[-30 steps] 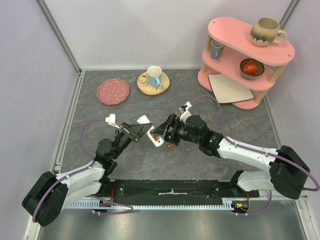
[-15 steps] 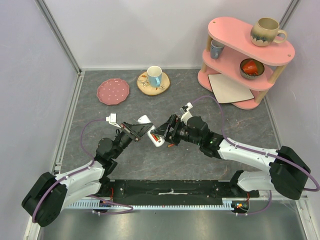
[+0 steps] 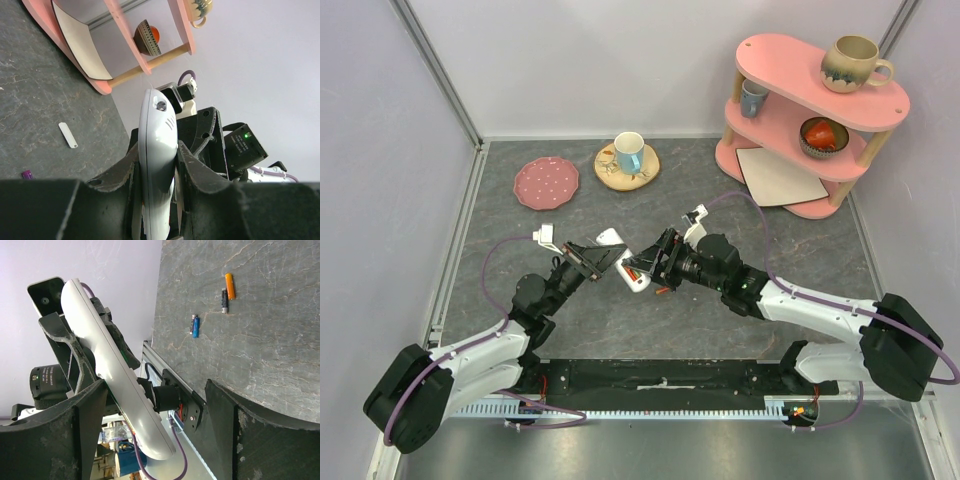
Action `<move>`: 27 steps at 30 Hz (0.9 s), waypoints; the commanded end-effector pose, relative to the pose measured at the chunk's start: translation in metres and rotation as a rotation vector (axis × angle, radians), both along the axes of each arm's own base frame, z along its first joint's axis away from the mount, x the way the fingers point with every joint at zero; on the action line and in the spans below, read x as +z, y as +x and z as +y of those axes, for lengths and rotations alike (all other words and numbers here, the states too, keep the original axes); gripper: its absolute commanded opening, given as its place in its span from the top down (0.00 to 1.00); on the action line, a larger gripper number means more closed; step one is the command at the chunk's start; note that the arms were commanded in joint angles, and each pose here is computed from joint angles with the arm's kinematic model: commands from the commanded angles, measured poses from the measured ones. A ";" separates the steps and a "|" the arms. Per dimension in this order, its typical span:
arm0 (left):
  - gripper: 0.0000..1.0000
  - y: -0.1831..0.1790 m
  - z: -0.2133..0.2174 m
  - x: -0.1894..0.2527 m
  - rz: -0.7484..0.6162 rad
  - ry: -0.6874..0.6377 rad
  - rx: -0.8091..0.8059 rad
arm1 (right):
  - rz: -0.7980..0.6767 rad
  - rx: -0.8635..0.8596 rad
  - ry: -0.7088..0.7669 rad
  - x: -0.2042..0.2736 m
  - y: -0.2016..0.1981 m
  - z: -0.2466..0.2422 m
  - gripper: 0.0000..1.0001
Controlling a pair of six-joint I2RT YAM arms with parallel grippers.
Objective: Load the batteries into the remote control
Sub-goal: Load the battery into the remote control.
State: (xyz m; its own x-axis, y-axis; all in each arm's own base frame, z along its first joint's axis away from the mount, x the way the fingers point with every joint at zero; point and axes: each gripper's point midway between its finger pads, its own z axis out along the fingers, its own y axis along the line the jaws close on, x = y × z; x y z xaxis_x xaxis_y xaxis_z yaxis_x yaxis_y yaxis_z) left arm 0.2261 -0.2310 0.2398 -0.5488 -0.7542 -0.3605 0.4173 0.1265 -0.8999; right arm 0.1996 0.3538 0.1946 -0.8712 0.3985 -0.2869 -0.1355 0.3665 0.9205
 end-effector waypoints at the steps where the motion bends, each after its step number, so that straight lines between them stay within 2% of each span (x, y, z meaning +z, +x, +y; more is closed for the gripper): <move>1: 0.98 -0.004 0.013 0.082 -0.166 -0.196 0.023 | 0.041 0.025 -0.105 -0.036 -0.011 -0.012 0.15; 12: 0.98 -0.003 0.007 0.061 -0.124 -0.145 0.007 | -0.003 0.032 -0.099 -0.020 -0.006 -0.007 0.11; 21: 0.98 0.001 0.001 0.032 -0.054 -0.078 -0.004 | -0.126 0.072 -0.190 0.004 0.001 -0.007 0.08; 27: 0.98 0.002 -0.003 0.023 -0.034 -0.058 -0.018 | -0.263 0.127 -0.250 0.032 0.004 -0.006 0.06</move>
State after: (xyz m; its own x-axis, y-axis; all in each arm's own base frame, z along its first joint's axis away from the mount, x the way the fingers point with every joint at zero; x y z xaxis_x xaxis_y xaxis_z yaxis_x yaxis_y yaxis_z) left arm 0.2277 -0.2334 0.2369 -0.5620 -0.7480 -0.3531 0.4004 0.1275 -0.9074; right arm 0.2039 0.3506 0.2050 -0.8399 0.2642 -0.4741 -0.2942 0.5124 0.8068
